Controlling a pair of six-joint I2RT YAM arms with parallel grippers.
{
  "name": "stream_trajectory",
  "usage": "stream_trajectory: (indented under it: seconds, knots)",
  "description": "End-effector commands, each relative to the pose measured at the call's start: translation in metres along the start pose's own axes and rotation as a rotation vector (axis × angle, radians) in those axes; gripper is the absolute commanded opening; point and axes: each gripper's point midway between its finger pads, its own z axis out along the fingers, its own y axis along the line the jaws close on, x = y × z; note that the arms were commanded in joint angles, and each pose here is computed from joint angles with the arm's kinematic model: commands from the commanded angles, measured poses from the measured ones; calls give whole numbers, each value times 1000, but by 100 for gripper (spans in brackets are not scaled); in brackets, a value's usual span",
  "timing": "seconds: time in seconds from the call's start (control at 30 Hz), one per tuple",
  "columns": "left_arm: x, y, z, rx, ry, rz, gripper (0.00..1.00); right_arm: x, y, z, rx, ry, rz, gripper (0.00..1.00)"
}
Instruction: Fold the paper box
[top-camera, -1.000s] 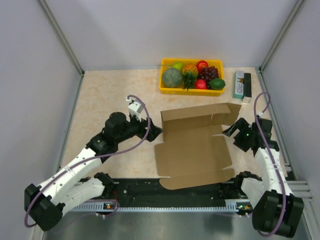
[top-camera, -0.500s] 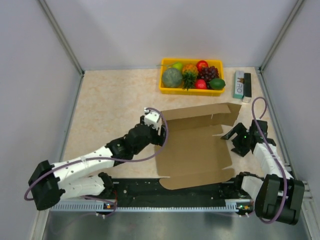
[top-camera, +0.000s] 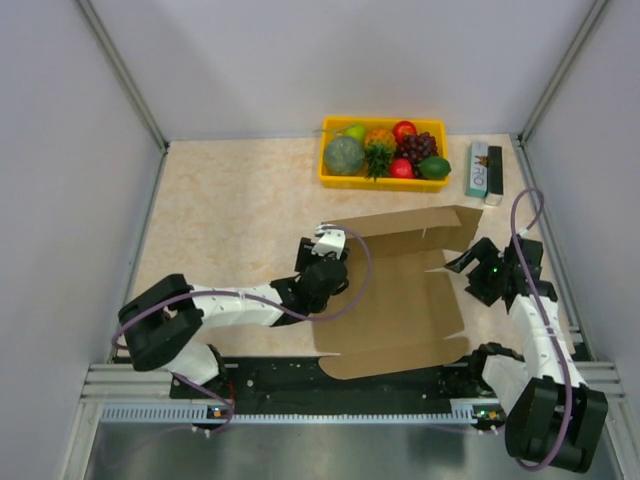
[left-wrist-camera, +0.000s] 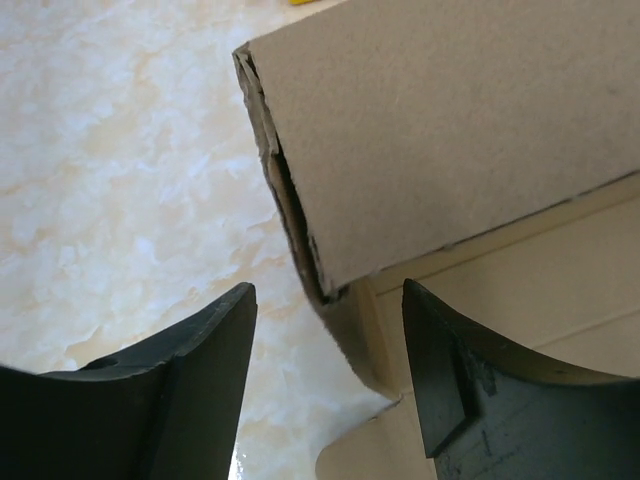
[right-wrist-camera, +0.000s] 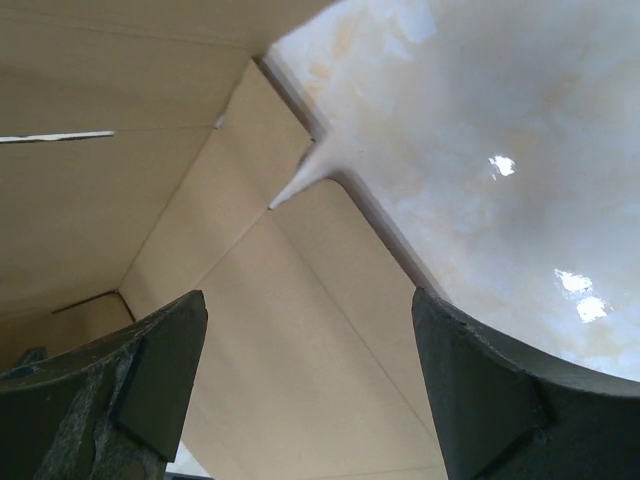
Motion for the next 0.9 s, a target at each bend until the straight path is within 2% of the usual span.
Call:
stream_trajectory:
  seconds: [0.0,0.13,0.23,0.37,0.47,0.57,0.6,0.73,0.87]
  knots:
    - [-32,4,4,-131,-132,-114,63,-20,27,-19,-78,-76,-22,82]
    - [-30,0,7,-148,-168,-123,53,-24,36,-28,-104,-87,-32,82]
    - [-29,1,9,-178,-184,-113,50,-26,41,-35,-116,-94,-40,82]
    - [-30,2,9,-176,-220,-110,31,-27,42,-41,-121,-114,-67,81]
    - [-35,3,5,-136,-253,-107,24,-29,42,-47,-121,-133,-135,81]
    - [-38,5,0,-87,-283,-97,3,-36,51,-61,-137,-169,-201,82]
    - [-38,10,-1,-83,-298,-111,0,-42,57,-69,-150,-195,-226,82]
    - [-52,18,-9,-3,-336,-145,0,-56,78,-94,-188,-256,-292,82]
    - [-59,32,-16,74,-297,-140,0,-67,97,-117,-233,-318,-386,82]
